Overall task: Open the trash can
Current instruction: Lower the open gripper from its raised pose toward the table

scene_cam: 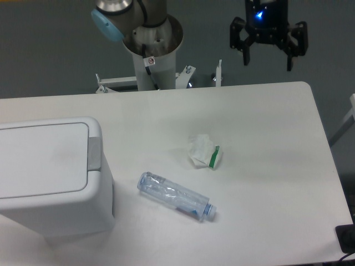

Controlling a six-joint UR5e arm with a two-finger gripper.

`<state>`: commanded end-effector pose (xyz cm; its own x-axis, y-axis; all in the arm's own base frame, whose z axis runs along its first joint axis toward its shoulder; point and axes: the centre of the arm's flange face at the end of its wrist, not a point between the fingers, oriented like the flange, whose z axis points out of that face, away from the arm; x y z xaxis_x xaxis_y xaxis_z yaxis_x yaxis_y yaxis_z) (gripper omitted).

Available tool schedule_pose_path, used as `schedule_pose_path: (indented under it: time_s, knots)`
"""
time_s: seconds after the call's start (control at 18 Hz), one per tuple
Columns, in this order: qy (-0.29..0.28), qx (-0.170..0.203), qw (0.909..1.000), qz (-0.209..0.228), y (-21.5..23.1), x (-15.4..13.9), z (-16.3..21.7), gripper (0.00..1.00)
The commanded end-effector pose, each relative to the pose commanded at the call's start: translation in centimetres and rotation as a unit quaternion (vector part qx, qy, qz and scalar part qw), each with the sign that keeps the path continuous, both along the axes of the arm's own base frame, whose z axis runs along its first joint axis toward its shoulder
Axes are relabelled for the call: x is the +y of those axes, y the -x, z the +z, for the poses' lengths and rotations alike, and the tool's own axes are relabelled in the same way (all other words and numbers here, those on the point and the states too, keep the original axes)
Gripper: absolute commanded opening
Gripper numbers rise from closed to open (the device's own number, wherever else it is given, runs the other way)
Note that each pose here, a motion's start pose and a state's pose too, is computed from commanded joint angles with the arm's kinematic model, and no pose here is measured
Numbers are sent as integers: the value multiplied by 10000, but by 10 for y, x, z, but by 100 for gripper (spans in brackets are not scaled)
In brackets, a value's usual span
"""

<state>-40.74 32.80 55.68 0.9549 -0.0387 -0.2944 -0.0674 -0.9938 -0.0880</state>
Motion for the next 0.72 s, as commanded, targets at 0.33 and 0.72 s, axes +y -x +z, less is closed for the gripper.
schedule_pose_path:
  time_s: [0.33, 0.72]
  knots:
    - [-151, -92, 9998, 63, 9, 25, -2, 100]
    - [-1377, -173, 9711, 1943, 4, 138, -7, 100]
